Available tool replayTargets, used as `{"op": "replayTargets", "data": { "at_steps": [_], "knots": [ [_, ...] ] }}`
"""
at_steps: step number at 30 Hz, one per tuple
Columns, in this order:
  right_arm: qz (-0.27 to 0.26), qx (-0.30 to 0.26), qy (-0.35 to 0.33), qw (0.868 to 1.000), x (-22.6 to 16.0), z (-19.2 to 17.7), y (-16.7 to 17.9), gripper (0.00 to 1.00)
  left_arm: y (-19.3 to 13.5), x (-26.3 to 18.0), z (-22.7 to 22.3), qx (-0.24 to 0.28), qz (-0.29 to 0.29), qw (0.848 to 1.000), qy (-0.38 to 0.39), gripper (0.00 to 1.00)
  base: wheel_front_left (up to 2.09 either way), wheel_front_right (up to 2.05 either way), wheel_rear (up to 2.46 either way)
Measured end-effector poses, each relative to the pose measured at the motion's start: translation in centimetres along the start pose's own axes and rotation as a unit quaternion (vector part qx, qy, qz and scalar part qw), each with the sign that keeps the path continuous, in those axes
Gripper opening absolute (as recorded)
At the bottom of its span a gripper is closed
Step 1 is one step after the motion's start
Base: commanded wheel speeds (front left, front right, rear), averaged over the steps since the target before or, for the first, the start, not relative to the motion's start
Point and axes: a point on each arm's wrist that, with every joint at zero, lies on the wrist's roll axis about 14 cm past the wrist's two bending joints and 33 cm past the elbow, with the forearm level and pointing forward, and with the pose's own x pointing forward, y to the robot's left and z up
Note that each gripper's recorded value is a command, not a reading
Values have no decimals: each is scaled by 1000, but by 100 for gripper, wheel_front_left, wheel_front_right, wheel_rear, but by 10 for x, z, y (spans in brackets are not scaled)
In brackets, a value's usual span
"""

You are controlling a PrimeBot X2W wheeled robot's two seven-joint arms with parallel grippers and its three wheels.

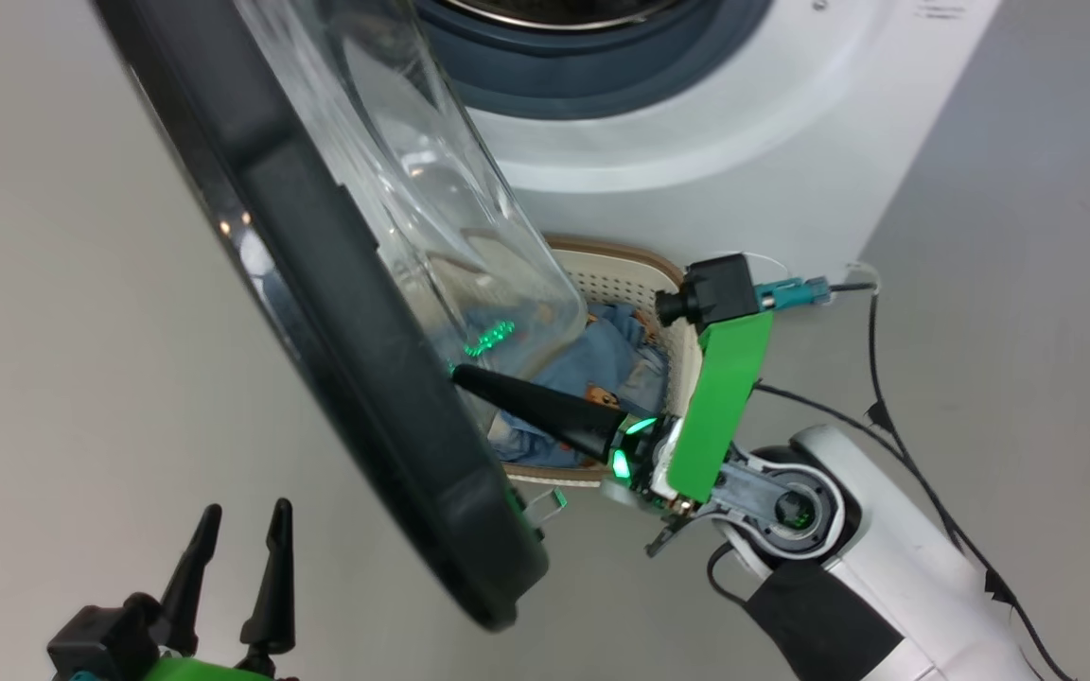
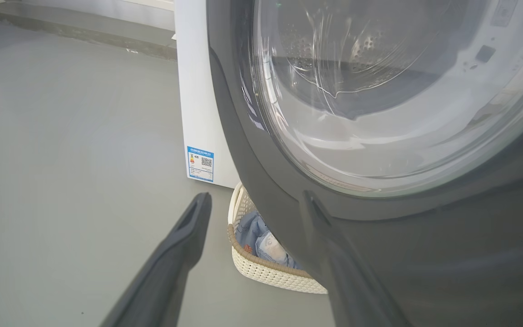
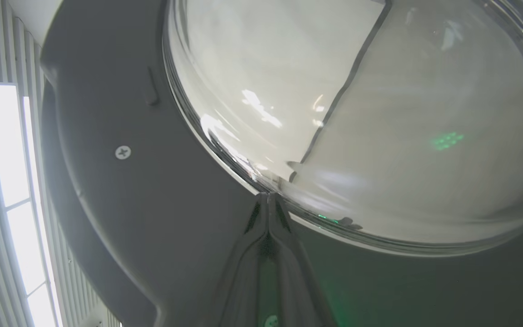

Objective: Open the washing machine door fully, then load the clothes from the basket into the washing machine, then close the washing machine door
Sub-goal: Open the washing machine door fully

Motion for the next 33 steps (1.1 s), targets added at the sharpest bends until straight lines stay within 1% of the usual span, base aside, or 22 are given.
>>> {"op": "replayTargets", "data": {
  "at_steps": [1, 4, 7, 11, 13, 23, 27, 30, 33],
  "knots": [
    [9, 2, 14, 1000, 10, -11, 5, 0, 4, -6, 3, -4, 8, 1000, -4, 100, 0, 0, 0],
    [19, 10, 30, 999, 22, -25, 11, 0, 9, -13, 10, -9, 19, 1000, -15, 100, 0, 0, 0],
    [22, 13, 40, 999, 28, -34, 14, 0, 15, -19, 13, -11, 30, 999, -20, 100, 0, 0, 0],
    [38, 22, 76, 996, 44, -64, 28, 0, 28, -34, 23, -14, 52, 998, -37, 100, 0, 0, 0],
    [42, 23, 81, 996, 47, -71, 32, 0, 30, -37, 27, -15, 56, 997, -43, 100, 0, 0, 0],
    [49, 29, 97, 994, 55, -94, 45, 0, 42, -54, 36, -20, 73, 995, -61, 100, 0, 0, 0],
    [51, 25, 97, 994, 55, -98, 51, 0, 45, -57, 41, -19, 76, 994, -70, 100, 0, 0, 0],
    [51, 19, 87, 995, 53, -97, 54, 0, 46, -57, 44, -13, 74, 994, -75, 100, 0, 0, 0],
    [46, 3, 62, 997, 50, -91, 55, 0, 47, -56, 48, -10, 71, 994, -82, 100, 0, 0, 0]
  ]
}}
